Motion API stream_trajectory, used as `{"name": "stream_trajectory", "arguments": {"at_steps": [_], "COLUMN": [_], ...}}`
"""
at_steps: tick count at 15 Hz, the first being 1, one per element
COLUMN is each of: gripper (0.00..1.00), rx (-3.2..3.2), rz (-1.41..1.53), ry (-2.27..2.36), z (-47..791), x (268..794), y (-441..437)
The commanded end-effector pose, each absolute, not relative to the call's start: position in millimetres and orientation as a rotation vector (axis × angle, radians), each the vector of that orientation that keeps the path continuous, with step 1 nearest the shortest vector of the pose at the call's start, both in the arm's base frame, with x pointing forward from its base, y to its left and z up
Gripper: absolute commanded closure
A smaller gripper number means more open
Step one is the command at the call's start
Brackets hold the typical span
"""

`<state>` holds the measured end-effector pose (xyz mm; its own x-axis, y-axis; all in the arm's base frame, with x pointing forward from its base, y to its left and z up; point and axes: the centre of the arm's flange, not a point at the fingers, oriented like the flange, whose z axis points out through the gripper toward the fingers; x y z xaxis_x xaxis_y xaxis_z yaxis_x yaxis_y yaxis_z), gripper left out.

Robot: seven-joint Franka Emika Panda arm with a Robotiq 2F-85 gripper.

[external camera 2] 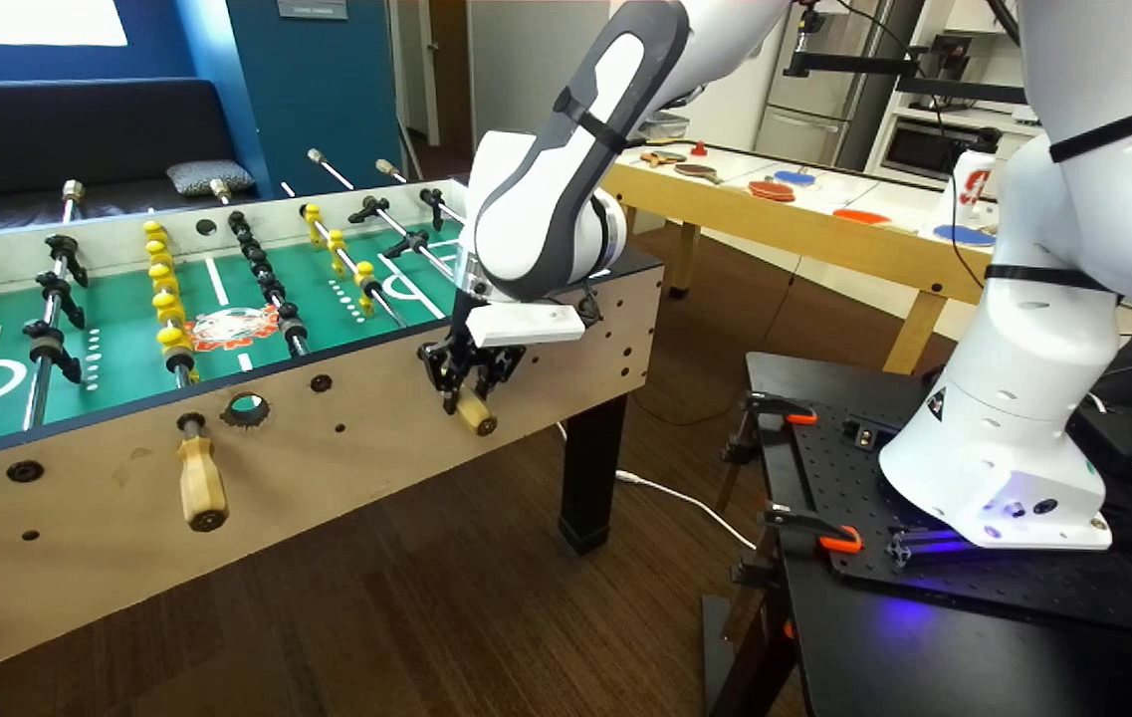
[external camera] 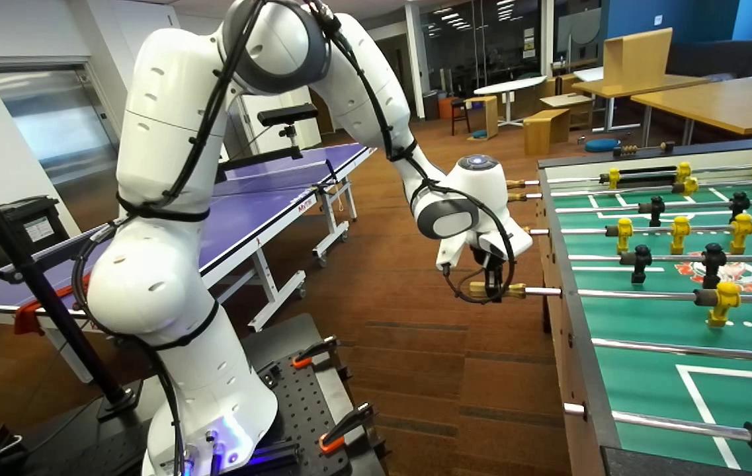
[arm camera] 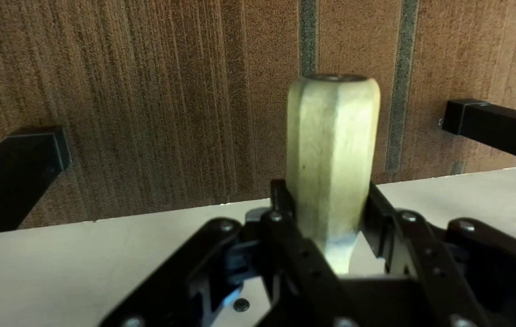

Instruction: Pull out the first wooden handle

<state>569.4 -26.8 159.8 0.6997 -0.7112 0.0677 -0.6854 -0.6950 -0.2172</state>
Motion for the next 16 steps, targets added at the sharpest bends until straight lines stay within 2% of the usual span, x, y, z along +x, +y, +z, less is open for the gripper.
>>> {"name": "stream_trajectory", "arguments": {"at_steps": [1,16], "gripper": [0.84,0.84], "rx": [-2.733,-2.844], "rz": [-0.223,-0.183], "ry": [1.095,0.877], "z": [156,144], "x": [543,465], "y": [23,130]}}
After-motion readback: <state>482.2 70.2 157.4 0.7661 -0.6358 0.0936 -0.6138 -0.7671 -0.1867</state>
